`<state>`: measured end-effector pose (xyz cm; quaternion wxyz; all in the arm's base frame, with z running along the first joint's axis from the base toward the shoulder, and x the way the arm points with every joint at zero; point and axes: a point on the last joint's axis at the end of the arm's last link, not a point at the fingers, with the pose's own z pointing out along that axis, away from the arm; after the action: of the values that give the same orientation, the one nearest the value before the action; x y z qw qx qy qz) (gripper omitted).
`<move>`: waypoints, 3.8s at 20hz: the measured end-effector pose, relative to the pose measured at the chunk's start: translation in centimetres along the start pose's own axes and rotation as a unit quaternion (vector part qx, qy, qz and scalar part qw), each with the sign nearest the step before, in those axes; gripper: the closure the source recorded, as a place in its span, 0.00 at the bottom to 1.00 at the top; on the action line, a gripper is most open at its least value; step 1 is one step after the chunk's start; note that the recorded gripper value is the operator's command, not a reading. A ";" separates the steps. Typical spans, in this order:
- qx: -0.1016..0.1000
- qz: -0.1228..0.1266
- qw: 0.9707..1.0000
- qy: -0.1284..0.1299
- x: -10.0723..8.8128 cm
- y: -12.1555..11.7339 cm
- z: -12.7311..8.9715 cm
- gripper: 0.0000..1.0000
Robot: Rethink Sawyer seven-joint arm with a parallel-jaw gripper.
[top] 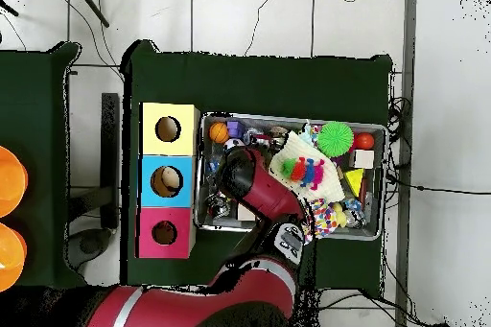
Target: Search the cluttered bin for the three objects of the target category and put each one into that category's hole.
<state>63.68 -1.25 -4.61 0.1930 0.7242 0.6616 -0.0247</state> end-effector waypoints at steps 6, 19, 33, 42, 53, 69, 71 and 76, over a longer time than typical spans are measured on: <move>0.004 0.001 1.000 0.001 -0.1 -0.5 -0.4 0.00; 0.016 -0.011 1.000 0.006 1.7 -2.6 -2.4 0.00; 0.019 -0.010 1.000 0.016 2.4 -3.0 -3.1 0.00; 0.009 -0.013 1.000 0.019 3.0 -2.3 -4.1 0.00; 0.014 -0.017 0.999 0.033 3.0 -1.4 -5.7 0.00; 0.015 -0.020 0.999 0.035 0.4 -1.2 -5.2 0.00; 0.017 -0.020 0.999 0.036 0.0 -1.4 -4.8 0.00; 0.024 -0.022 0.999 0.041 -0.2 -2.0 -4.1 0.00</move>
<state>60.88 -0.12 -1.28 0.1484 0.7142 0.6839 -0.0152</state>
